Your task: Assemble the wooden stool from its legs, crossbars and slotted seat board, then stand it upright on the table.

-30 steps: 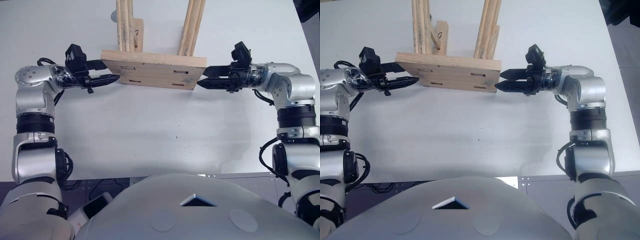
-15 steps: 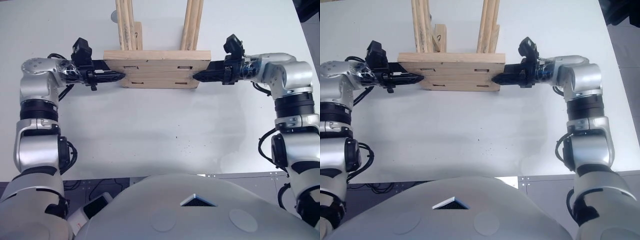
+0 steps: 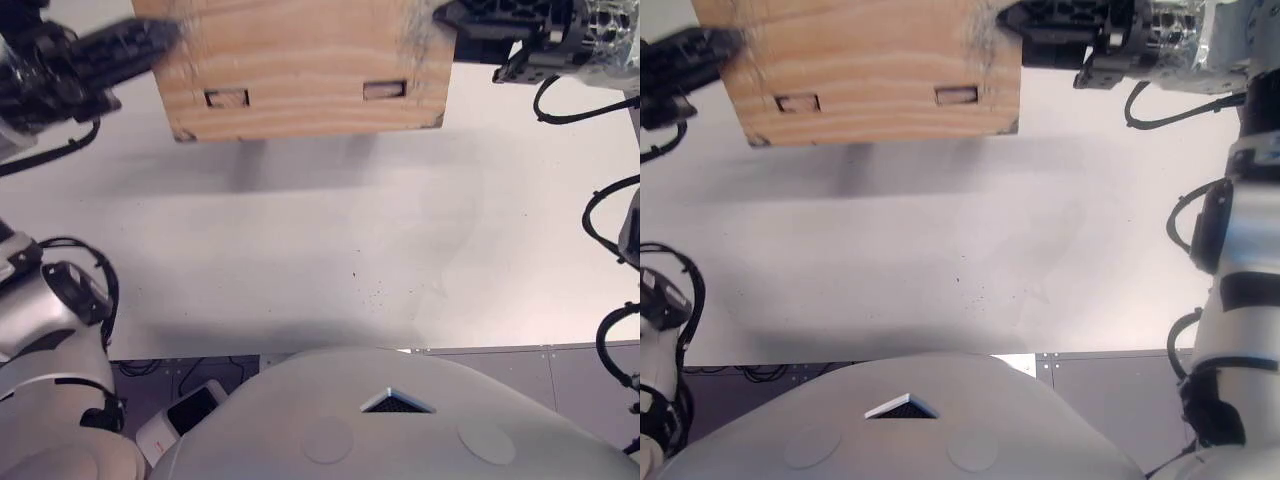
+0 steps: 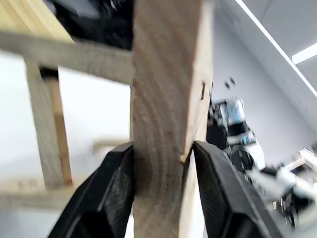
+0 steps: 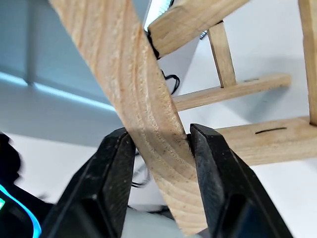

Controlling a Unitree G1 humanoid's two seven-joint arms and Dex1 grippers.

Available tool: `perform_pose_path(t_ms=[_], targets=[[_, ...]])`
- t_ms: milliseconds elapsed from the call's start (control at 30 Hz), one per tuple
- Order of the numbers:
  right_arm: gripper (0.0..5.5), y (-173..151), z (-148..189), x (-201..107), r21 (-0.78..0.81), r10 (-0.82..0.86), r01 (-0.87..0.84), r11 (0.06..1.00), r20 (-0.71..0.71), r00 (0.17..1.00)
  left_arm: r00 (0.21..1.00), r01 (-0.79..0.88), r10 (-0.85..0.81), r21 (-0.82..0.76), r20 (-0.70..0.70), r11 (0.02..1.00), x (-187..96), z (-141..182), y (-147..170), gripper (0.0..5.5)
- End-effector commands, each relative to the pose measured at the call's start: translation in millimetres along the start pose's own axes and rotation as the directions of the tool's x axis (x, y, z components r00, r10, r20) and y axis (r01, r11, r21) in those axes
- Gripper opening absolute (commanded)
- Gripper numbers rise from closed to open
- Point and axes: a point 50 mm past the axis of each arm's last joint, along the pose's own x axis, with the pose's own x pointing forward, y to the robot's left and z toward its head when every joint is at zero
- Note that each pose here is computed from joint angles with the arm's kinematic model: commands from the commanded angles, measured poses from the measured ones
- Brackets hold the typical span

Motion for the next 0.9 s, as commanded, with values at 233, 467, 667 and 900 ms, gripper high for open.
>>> perform_pose_path(t_ms=[233,467,667,900], targets=[[1.91,-39,31,43,0.187,-0.328,0.285,0.940,0.269,0.906,0.868,-0.381,0.434,-0.238,0.241,0.893,42,22,51,2.30],[3.19,-41,51,11,0.064,-0.242,0.253,0.965,0.584,0.775,0.660,-0.465,0.462,-0.161,0.592,0.870,2,34,71,3.36],[2.93,-62,9,-11,-0.219,-0.238,0.777,0.591,0.872,0.427,0.427,-0.842,0.708,-0.039,0.563,0.539,-8,-82,111,3.36],[1.76,-103,-86,12,-0.214,-0.371,0.953,0.214,0.885,0.282,0.396,-0.889,0.779,-0.011,0.487,0.459,22,-180,82,2.74]])
